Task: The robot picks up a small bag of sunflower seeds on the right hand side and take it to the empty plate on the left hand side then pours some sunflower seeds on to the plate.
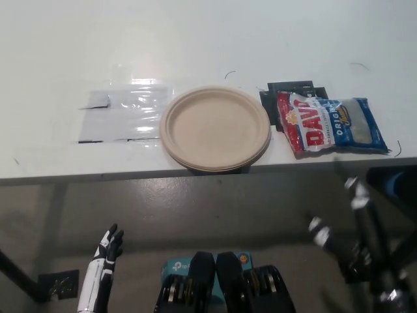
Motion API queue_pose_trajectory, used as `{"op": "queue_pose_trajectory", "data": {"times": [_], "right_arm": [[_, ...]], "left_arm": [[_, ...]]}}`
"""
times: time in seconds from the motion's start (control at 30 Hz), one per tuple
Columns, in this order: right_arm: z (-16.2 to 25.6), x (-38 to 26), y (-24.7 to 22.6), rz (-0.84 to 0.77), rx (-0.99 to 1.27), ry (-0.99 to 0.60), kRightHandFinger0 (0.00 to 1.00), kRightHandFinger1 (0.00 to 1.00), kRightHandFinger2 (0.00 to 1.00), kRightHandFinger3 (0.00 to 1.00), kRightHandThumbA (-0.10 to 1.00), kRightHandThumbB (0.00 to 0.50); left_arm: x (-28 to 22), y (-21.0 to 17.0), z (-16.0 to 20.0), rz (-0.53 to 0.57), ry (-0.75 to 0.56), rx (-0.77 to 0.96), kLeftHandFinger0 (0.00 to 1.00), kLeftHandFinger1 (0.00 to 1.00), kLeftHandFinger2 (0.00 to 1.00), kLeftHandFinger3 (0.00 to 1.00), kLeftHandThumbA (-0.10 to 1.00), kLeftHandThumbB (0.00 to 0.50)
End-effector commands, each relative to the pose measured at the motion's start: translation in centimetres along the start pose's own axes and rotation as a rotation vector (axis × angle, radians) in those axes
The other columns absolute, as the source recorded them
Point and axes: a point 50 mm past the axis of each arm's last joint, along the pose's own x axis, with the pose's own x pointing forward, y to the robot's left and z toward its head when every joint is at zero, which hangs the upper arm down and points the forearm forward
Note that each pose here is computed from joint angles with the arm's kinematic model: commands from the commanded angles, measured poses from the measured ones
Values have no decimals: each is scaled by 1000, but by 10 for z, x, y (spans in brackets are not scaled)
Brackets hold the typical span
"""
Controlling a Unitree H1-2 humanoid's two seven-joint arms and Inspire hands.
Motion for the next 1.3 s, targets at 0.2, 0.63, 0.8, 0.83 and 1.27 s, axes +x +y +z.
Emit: {"op": "queue_pose_trajectory", "data": {"times": [0.2,0.63,0.8,0.83,1.27], "right_arm": [[0,81,-70,-10,-367,-61,1000,1000,1000,1000,654,351],[-24,141,-87,95,-594,28,1000,1000,1000,1000,1000,412],[-21,151,-88,160,-634,33,1000,1000,1000,1000,1000,417],[-21,152,-88,165,-632,35,1000,1000,1000,1000,1000,417],[-26,159,-84,159,-601,76,1000,1000,1000,1000,1000,418]], "left_arm": [[-1,1,5,17,-71,43,1000,1000,1000,1000,1000,232],[-4,0,0,13,-66,38,1000,1000,1000,1000,1000,163],[-3,0,1,16,-68,51,1000,1000,1000,1000,1000,164],[-3,0,1,17,-68,50,1000,1000,1000,1000,1000,163],[2,1,3,11,-80,53,1000,1000,1000,1000,1000,189]]}}
